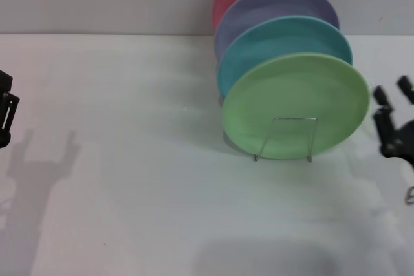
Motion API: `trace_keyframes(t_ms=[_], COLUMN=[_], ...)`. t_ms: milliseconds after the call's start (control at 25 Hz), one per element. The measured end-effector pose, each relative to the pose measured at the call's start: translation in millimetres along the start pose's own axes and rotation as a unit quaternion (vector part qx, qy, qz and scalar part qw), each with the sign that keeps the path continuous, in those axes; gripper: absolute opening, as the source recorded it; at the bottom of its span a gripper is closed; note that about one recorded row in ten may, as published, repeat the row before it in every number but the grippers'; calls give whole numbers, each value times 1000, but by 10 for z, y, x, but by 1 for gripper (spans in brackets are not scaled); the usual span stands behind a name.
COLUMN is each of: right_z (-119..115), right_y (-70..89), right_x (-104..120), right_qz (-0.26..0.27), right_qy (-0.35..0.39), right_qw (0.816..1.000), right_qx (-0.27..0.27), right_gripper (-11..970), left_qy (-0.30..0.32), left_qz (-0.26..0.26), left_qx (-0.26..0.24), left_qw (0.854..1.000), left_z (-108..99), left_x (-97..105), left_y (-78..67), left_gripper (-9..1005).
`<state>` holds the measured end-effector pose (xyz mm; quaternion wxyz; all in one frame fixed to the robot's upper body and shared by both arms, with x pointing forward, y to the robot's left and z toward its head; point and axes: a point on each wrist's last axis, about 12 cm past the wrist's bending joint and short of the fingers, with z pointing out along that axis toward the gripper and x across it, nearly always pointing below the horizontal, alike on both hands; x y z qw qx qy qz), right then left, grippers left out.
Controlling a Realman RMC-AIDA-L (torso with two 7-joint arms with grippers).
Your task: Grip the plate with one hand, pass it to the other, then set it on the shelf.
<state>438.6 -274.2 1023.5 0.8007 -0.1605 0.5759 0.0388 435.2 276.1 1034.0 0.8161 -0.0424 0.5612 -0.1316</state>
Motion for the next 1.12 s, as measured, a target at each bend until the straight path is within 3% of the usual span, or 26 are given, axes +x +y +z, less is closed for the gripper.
trace_keyframes(t_ms=[240,480,640,800,1120], right_z=[-191,-151,-52,-12,80], right_y=[-173,-603,-822,-882,-946], right_x=[-55,15,-3,-3,58], right_qz=[56,158,173,170,169], right_qy=[-18,0,-17,-26,-6], right_qw=[997,984,977,973,969], right_qx=[39,84,125,156,178], right_gripper=[333,334,511,708,753], left_qy=[-2,5,17,41,72], left_qz=[6,39,55,91,105], left_qx=[4,14,19,21,-3], left_qw=[1000,999,998,995,992], left_z=[35,115,166,214,276], left_x=[1,39,80,149,223], left_y=[-1,-38,-68,-77,-15], left_gripper=[836,836,836,836,836])
